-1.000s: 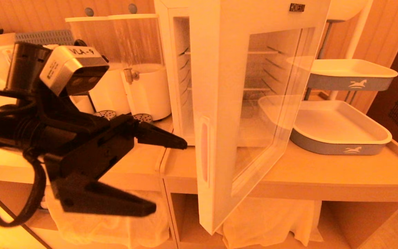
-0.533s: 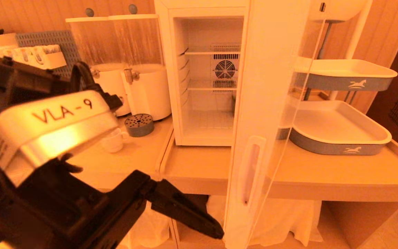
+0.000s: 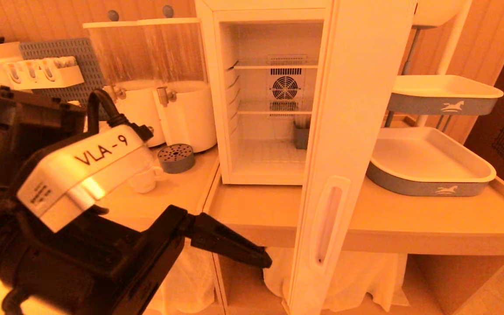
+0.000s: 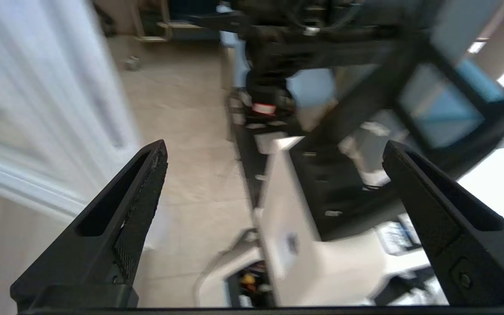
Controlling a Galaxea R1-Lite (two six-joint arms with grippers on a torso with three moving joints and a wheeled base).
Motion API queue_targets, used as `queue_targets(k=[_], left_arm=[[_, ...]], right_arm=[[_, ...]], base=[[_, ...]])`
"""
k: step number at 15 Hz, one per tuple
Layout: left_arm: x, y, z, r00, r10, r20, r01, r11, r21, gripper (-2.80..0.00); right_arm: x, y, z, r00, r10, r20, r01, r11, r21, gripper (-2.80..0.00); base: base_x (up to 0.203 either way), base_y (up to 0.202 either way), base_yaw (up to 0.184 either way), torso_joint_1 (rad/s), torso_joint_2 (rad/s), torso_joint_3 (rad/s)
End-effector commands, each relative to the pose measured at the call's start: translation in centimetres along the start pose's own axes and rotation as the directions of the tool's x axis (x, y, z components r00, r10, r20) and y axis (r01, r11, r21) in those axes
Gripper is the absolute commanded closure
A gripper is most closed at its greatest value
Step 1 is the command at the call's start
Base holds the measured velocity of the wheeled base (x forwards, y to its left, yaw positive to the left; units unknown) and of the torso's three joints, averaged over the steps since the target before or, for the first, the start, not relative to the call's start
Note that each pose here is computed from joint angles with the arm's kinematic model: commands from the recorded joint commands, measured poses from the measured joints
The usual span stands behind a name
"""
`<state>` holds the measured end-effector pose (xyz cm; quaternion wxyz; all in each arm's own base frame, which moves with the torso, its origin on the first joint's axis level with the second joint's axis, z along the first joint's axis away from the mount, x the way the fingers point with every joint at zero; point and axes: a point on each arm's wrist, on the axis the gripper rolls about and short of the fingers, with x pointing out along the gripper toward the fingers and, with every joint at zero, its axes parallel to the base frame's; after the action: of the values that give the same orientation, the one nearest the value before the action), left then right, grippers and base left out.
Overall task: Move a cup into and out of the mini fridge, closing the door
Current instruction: Open the freezer door
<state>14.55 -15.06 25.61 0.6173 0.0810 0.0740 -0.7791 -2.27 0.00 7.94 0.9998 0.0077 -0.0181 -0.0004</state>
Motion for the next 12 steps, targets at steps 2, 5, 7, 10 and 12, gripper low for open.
queue_targets(k=[2,5,7,10,12], left_arm=[[0.5,2.1,-1.4,0.999,0.032,0.003,-0.032,0.999,-0.007,-2.8],[1.9,4.7,-2.6,1.0,0.028,0.002,-0.028,1.0,-0.013,-2.8],[3.1,6.8,-3.5,0.999,0.034,0.033,-0.035,0.999,0.041,-2.8],[4.9,9.1,-4.3,0.996,0.008,0.094,-0.017,0.995,0.096,-2.8],[6.3,9.2,-3.9,0.991,-0.026,0.13,0.017,0.998,0.063,-2.8]], right_arm=[[0.1,0.0,-0.4,1.0,0.001,-0.015,-0.001,1.0,0.0,-2.8],[0.1,0.0,-0.4,1.0,0.0,-0.015,0.0,1.0,0.0,-2.8],[0.1,0.0,-0.4,1.0,0.001,-0.016,-0.001,1.0,0.0,-2.8],[0.1,0.0,-0.4,1.0,0.001,-0.016,-0.001,1.0,0.0,-2.8],[0.1,0.0,-0.4,1.0,0.001,-0.016,-0.001,1.0,0.0,-2.8]], base=[[0.0,0.0,0.0,0.0,0.0,0.0],[0.0,0.0,0.0,0.0,0.0,0.0],[0.0,0.0,0.0,0.0,0.0,0.0],[0.0,0.0,0.0,0.0,0.0,0.0],[0.0,0.0,0.0,0.0,0.0,0.0]])
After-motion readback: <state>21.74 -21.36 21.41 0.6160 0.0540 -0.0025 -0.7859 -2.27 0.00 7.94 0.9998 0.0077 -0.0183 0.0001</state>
